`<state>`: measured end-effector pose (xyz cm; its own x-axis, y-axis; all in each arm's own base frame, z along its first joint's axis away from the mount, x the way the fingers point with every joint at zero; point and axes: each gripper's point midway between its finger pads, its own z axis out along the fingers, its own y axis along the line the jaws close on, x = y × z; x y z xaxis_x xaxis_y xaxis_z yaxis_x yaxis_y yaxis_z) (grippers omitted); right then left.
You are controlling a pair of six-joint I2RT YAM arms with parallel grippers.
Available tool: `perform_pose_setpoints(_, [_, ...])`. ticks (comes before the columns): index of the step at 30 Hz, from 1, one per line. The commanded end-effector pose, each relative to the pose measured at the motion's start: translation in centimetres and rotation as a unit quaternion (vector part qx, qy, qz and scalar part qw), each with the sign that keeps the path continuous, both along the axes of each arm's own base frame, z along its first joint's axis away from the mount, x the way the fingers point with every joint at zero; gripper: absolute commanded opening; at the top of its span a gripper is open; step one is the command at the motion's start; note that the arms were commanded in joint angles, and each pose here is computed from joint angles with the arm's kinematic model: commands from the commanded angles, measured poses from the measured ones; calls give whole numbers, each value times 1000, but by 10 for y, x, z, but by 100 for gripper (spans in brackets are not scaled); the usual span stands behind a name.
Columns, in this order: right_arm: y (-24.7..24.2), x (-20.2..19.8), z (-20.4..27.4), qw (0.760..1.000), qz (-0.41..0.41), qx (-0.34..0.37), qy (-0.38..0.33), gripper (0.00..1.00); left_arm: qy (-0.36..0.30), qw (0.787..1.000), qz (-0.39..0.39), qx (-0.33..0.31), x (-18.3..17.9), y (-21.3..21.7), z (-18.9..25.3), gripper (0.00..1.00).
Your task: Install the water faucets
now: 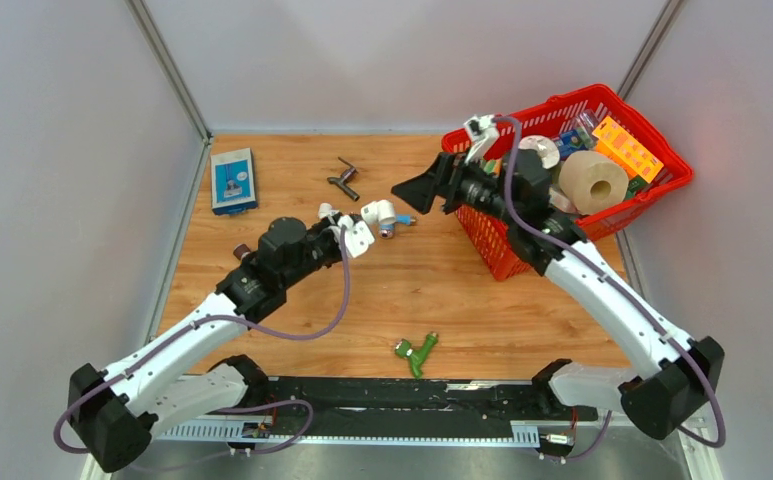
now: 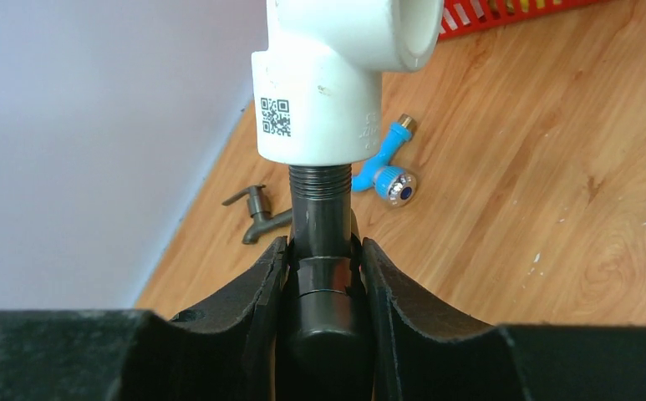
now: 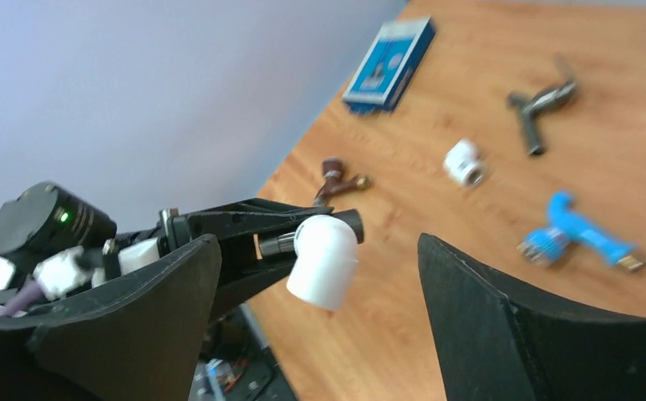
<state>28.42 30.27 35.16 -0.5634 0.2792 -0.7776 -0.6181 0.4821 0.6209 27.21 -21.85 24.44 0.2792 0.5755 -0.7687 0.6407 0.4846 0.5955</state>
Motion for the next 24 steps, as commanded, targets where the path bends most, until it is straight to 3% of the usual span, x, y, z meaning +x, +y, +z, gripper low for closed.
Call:
perform_pose_setpoints(1, [-36,-7,51,982,1,-60,-182,91,53,990,-98,-89,-11,-28,41,0])
perform_pose_setpoints(5, [-50,-15,40,939,31,-163,-301,91,127,976,-144,-104,-15,-27,38,0])
perform_pose_setpoints(11, [-53,-40,8,855,130,-242,-440,95,220,943,-221,-117,-27,-24,36,0])
perform_pose_setpoints(16, [-41,-70,2,802,217,-216,-513,97,262,917,-284,-97,-46,-24,41,0])
perform_pose_setpoints(21, [-25,-82,3,778,272,-183,-535,95,277,901,-318,-99,-62,-26,48,0])
perform_pose_setpoints(24, [-14,-79,2,765,285,-187,-546,94,269,902,-322,-98,-67,-24,50,0])
